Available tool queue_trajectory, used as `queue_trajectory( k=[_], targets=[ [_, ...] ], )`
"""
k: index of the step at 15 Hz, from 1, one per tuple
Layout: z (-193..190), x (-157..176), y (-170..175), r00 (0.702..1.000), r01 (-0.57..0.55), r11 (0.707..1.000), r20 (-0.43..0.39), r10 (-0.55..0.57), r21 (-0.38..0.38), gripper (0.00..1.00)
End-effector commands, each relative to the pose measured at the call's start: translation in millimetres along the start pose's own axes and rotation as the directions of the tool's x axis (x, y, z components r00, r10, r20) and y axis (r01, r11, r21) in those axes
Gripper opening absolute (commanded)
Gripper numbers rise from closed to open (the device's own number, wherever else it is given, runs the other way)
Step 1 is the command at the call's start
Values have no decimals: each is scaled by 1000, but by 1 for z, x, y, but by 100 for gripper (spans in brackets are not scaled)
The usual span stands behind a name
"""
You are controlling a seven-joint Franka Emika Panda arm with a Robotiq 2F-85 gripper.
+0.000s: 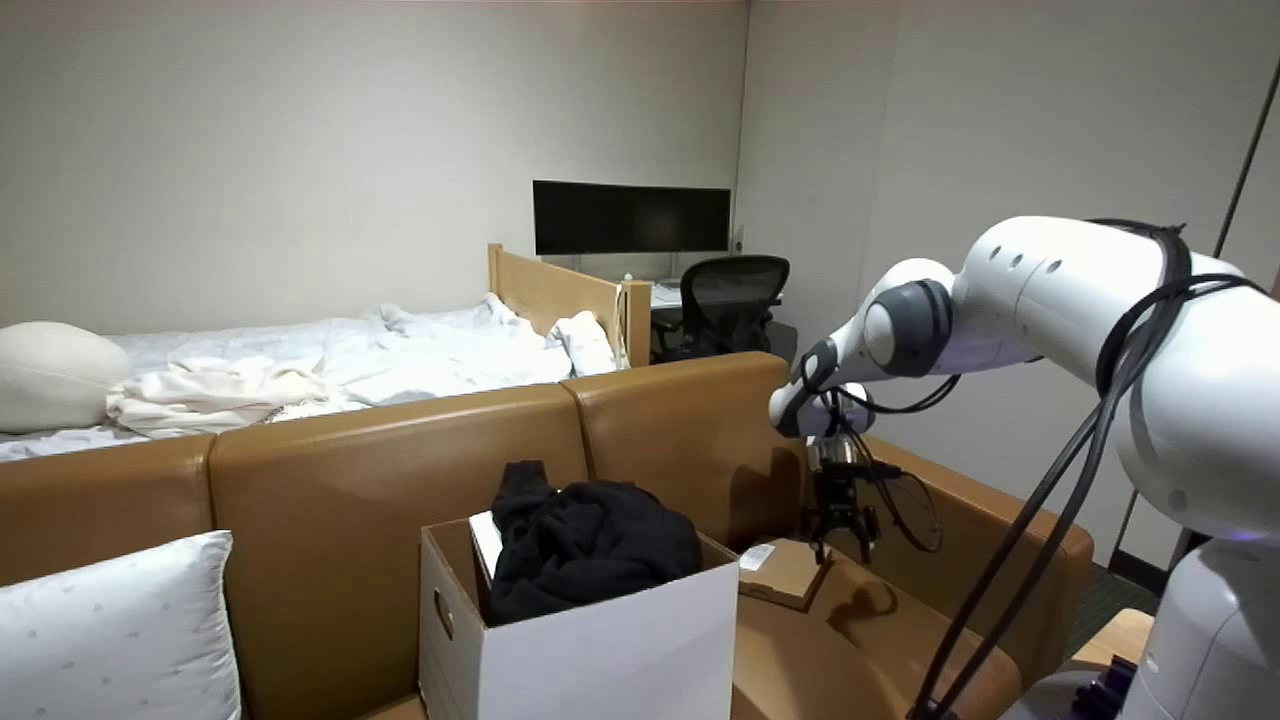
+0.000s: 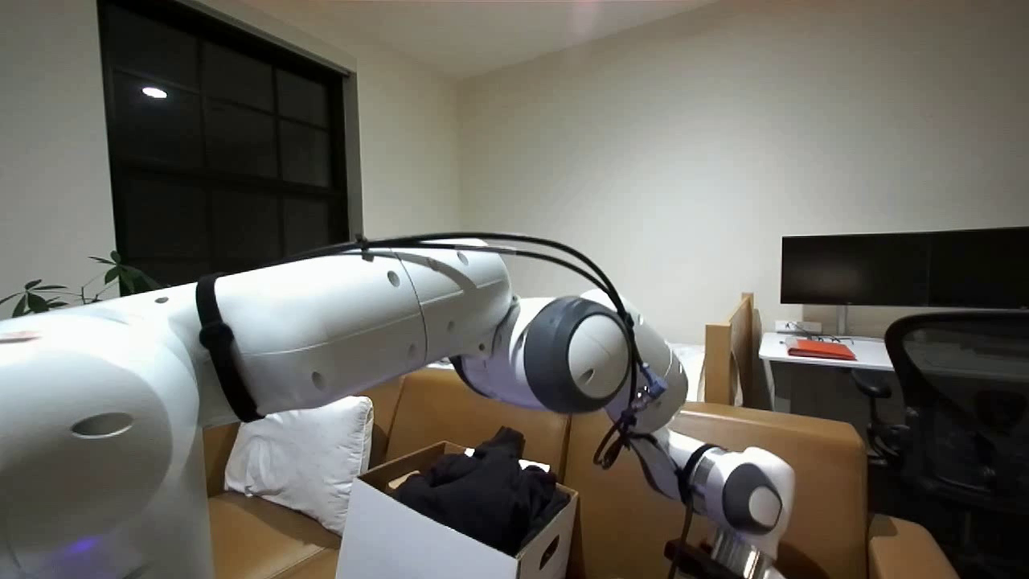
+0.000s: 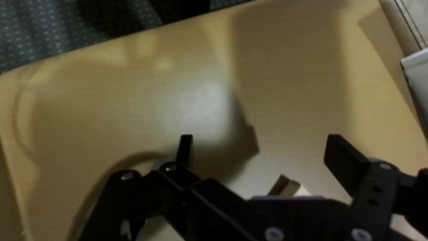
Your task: Put the brown object into the box
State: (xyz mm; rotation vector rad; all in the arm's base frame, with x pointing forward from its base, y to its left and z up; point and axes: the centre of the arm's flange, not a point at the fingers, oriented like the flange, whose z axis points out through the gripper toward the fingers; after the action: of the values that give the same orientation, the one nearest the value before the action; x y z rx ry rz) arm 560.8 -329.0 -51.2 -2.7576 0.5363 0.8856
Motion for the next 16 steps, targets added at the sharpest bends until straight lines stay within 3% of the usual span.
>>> queue_trajectory(
  k=[1, 4, 7, 12, 16],
  targets=[
    [48, 42, -11, 983, 23, 1000, 184, -22, -7, 100],
    [69, 57, -28, 981, 34, 999, 190, -40, 36, 100],
    [61, 71, -36, 996, -55, 997, 78, 51, 60, 100],
    [68, 85, -39, 991, -124, 992, -44, 124, -7, 100],
    [84, 92, -51, 989, -125, 990, -86, 120, -64, 100]
  ],
)
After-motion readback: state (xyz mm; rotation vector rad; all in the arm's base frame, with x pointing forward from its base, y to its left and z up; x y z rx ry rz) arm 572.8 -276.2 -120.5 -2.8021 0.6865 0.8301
